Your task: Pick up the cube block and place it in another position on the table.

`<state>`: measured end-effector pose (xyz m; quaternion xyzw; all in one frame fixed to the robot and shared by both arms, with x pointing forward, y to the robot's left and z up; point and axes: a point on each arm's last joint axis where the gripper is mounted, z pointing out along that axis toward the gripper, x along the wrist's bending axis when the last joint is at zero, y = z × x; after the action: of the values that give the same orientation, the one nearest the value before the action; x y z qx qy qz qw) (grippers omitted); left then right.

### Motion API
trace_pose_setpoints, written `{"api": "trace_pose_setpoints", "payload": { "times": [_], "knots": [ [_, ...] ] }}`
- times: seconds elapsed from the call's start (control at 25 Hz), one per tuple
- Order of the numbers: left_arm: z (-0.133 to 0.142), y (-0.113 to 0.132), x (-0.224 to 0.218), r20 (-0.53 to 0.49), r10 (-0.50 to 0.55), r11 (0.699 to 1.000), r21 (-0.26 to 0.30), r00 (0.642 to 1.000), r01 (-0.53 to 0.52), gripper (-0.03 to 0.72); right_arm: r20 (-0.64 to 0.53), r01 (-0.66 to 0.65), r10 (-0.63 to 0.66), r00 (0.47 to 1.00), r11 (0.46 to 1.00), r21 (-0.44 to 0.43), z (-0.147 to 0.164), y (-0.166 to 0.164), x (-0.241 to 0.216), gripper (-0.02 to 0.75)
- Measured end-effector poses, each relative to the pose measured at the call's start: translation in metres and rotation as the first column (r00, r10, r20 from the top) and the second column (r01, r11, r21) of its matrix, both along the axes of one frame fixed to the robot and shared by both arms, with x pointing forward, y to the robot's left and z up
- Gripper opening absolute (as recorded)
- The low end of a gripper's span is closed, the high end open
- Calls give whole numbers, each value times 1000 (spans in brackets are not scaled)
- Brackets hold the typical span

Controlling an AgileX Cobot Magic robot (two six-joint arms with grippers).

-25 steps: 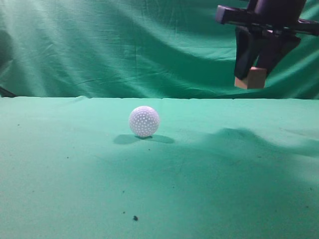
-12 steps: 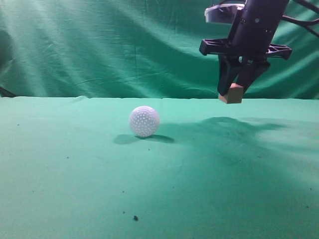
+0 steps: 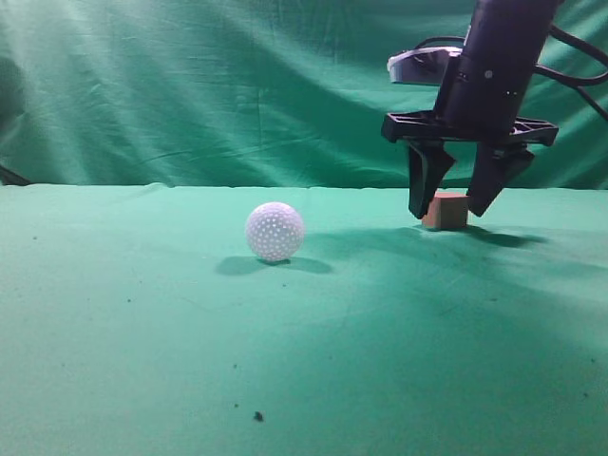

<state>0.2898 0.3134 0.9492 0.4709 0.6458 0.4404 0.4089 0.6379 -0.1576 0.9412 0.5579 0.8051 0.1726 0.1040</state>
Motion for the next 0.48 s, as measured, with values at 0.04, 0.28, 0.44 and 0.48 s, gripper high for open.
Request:
{"api": "trace_pose_setpoints", "payload": {
  "times": [0.04,0.28,0.44,0.48],
  "knots": [
    [0,0,0,0,0,1000,0,1000,0,235,5,2,-2,1000,1000,3,5,0,-1,455],
    [0,0,0,0,0,1000,0,1000,0,235,94,33,-38,995,998,60,80,-7,-23,332],
    [0,0,0,0,0,1000,0,1000,0,235,111,28,-36,993,997,70,127,-16,-51,67],
    [0,0,0,0,0,1000,0,1000,0,235,103,27,-34,994,997,68,134,-18,-57,39]
  ]
}}
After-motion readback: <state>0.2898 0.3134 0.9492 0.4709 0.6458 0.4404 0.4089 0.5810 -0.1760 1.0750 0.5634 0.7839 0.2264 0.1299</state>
